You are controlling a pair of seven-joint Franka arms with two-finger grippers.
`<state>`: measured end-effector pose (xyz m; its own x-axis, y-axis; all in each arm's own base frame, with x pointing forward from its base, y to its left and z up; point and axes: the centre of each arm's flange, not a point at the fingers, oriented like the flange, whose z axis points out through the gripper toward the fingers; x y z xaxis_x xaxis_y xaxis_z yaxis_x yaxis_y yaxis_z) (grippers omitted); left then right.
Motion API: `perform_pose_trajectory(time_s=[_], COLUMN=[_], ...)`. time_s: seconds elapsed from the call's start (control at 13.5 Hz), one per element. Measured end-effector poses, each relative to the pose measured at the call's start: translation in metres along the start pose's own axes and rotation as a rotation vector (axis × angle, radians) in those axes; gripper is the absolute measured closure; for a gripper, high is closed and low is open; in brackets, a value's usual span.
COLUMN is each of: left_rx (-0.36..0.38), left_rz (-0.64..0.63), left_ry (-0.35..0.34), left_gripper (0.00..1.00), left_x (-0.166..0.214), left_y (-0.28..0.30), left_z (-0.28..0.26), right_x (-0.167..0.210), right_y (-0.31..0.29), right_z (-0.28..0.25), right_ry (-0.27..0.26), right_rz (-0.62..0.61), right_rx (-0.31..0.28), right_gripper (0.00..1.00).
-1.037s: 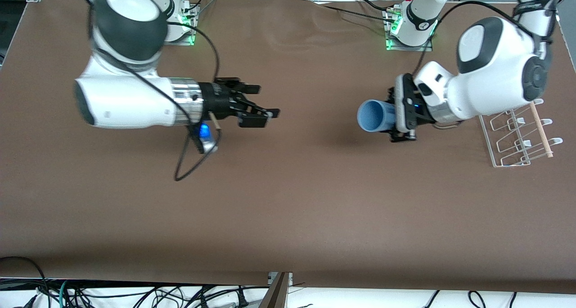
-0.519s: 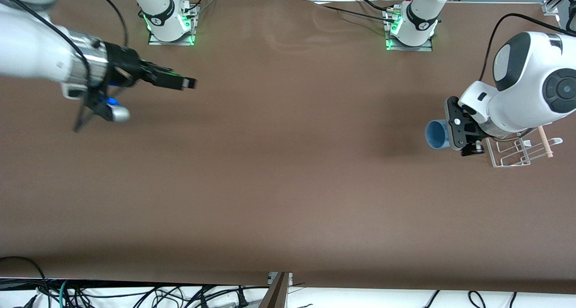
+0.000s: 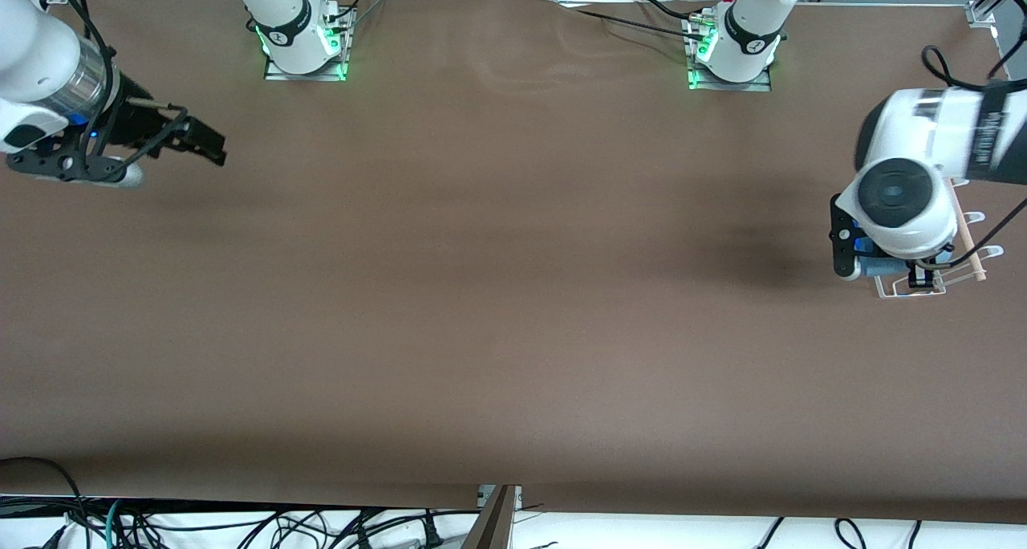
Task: Transfer cup to left arm and place on rack
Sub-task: 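Move the cup with the left gripper over the wire rack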
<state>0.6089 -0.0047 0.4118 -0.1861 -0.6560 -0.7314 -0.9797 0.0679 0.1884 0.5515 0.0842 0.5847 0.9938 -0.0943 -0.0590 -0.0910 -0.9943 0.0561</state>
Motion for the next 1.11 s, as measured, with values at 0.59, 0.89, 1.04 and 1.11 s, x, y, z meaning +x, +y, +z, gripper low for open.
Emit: perform_pose_trajectory(time_s=[0.59, 0.89, 1.04, 1.11], left_rx=[0.159, 0.142, 0.129, 0.113], left_rz=[0.260, 0.270, 0.264, 0.267], left_ry=[-0.477, -0.512, -0.510, -0.507], left_gripper=[0.27, 0.27, 0.27, 0.27], left_x=[0.079, 0.069, 0.063, 0.060], left_y=[0.065, 0.073, 0.075, 0.077], left_z=[0.022, 0.054, 0.060, 0.067], right_x=[0.012, 0.015, 0.016, 0.016], right_y=[0.017, 0.035, 0.038, 0.042], right_z=[-0.006, -0.006, -0.006, -0.006], right_ry=[0.037, 0.031, 0.029, 0.029], right_rz=[-0.061, -0.070, -0.065, -0.069], right_rx=[0.002, 0.026, 0.032, 0.037], right_gripper=[0.00, 0.00, 0.00, 0.00])
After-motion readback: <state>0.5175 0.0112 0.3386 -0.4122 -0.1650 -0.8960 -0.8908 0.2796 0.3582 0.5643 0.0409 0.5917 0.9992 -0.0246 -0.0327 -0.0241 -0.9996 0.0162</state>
